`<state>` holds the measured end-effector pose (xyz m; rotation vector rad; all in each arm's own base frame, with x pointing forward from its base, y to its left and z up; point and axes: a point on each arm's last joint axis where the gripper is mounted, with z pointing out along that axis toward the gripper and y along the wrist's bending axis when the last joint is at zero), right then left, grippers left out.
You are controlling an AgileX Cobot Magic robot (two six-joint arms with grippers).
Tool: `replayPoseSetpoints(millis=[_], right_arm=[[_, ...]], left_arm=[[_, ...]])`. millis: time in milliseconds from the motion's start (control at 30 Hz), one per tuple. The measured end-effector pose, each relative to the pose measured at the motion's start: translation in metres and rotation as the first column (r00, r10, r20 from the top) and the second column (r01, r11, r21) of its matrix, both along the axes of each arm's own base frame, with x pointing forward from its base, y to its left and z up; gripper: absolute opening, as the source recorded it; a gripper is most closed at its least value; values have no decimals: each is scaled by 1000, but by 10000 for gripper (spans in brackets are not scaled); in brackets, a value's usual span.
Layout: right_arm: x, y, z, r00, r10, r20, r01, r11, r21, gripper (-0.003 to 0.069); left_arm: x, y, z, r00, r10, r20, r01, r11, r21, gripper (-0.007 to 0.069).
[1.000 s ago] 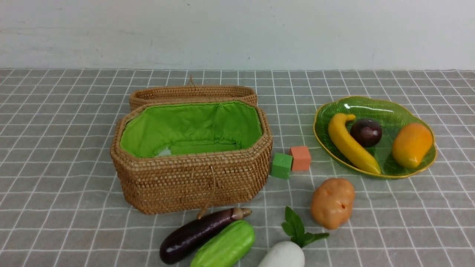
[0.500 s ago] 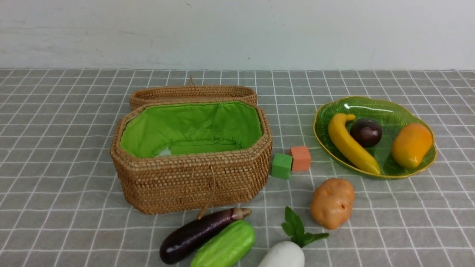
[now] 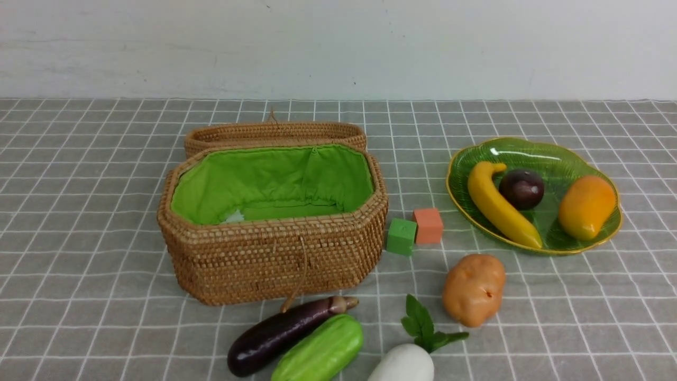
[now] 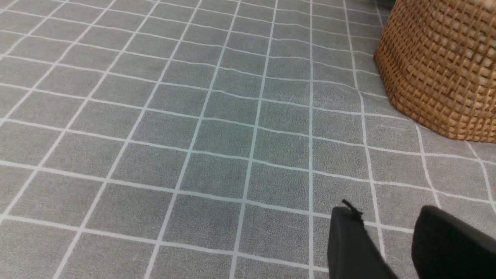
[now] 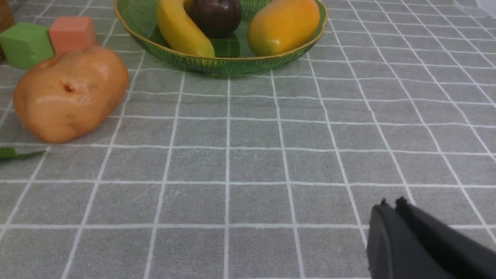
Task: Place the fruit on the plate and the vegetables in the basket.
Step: Take a daikon with your left arm and place it on the basket on the left.
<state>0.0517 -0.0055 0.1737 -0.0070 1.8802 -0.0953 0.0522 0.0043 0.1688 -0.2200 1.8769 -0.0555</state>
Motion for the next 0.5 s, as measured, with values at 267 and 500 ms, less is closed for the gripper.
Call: replayPoseSetpoints(millis=[267, 500], right_arm=[[0, 0, 0, 1000, 0, 0, 0, 1000, 0, 18], [0, 0, 0, 1000, 0, 0, 0, 1000, 0, 26]], left_arm=[[0, 0, 0, 1000, 0, 0, 0, 1000, 0, 239], [0, 0, 0, 1000, 0, 0, 0, 1000, 0, 239]])
